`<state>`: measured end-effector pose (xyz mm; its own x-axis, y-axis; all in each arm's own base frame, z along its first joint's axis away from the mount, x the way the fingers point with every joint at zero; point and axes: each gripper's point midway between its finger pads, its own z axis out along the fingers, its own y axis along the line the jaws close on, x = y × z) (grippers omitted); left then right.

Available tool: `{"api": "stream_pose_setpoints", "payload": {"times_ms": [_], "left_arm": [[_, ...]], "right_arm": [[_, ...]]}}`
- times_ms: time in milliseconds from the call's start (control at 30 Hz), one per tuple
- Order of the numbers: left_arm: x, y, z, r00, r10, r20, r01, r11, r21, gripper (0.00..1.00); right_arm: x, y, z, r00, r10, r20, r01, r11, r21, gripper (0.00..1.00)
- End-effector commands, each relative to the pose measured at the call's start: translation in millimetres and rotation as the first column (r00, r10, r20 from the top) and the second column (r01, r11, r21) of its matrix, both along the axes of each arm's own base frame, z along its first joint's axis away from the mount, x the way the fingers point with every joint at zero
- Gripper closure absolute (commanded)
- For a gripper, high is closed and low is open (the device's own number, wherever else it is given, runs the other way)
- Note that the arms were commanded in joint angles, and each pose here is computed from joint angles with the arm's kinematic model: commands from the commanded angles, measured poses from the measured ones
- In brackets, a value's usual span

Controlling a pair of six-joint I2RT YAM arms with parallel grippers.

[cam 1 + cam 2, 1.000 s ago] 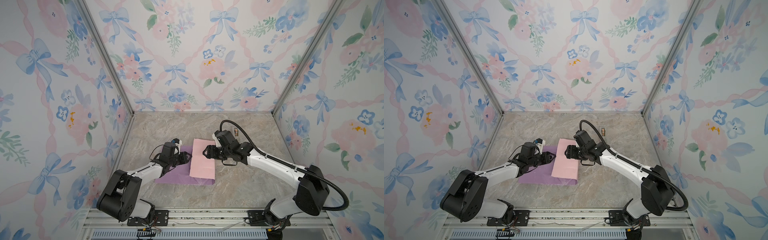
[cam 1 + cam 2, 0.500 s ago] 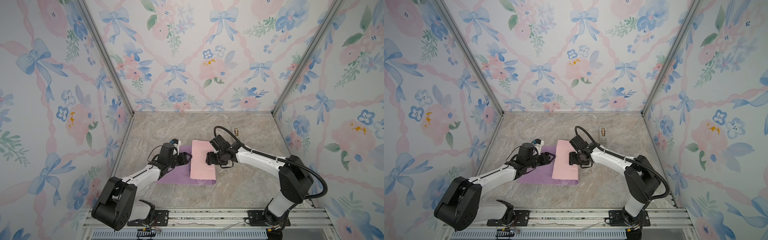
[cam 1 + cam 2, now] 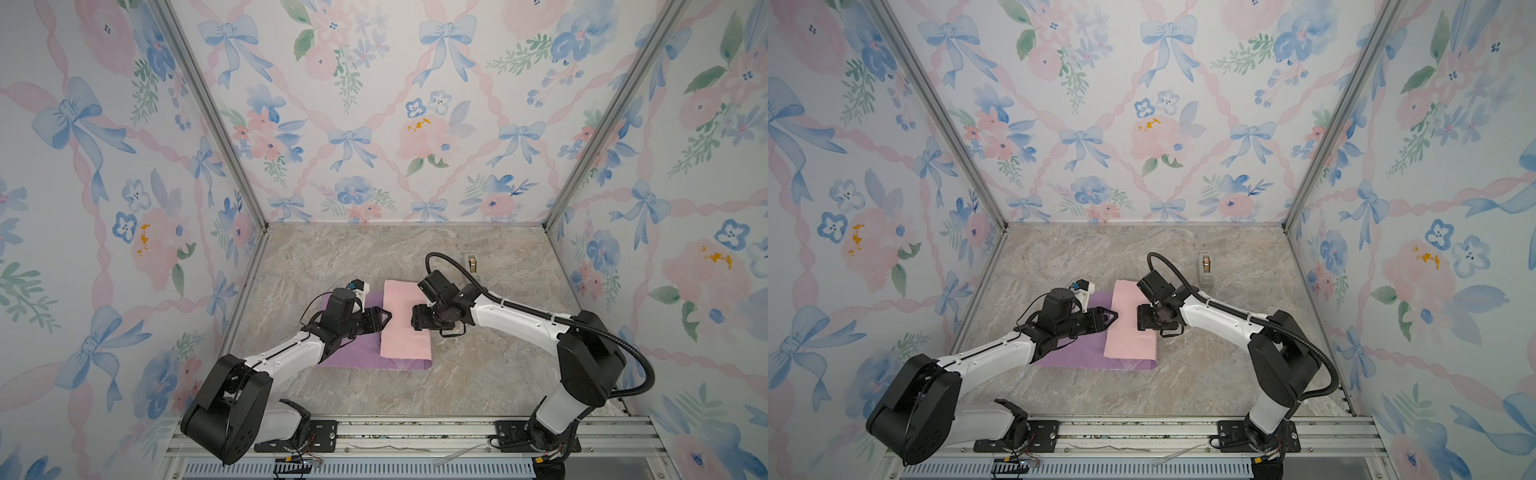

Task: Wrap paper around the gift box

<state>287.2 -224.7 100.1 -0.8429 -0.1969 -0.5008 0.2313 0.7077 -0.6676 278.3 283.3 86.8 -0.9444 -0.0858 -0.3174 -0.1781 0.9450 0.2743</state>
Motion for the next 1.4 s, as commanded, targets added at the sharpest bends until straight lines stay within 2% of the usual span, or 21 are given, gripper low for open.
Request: {"api": "stream_pose_setpoints", "payload": {"times_ms": [0, 367, 567, 733, 1000, 1367], "left_arm": [[-4.4, -6.3, -11.8, 1.000, -0.006, -0.018, 0.006, 1.000, 0.007, 0.51], [-10.4, -2.0, -32.1, 0.998, 0.032, -0.055, -0.030, 0.999, 0.031, 0.61], [-11.8, -5.2, -30.7, 0.997, 0.061, -0.045, -0.060, 0.998, 0.020, 0.63], [-13.0, -8.1, -31.2, 0.996, 0.082, -0.045, -0.081, 0.997, 0.008, 0.64], [-16.5, -20.6, -31.3, 0.995, 0.084, -0.045, -0.085, 0.996, -0.010, 0.65], [-20.7, -45.5, -33.9, 0.997, 0.055, -0.046, -0.056, 0.998, -0.018, 0.65]], "right_arm": [[-11.0, 5.3, -11.5, 0.999, 0.037, -0.035, -0.038, 0.999, -0.022, 0.31], [-9.0, -0.3, 1.3, 0.999, 0.028, -0.016, -0.028, 0.999, 0.021, 0.30], [-8.6, -21.2, 25.8, 0.999, -0.032, -0.031, 0.037, 0.984, 0.177, 0.28], [-9.7, -37.1, 23.2, 0.994, -0.082, -0.067, 0.097, 0.963, 0.253, 0.27], [-4.1, -44.7, 7.0, 0.991, -0.093, -0.098, 0.114, 0.963, 0.246, 0.27], [-8.3, -67.3, 10.6, 0.994, -0.069, -0.090, 0.085, 0.981, 0.176, 0.26]]}}
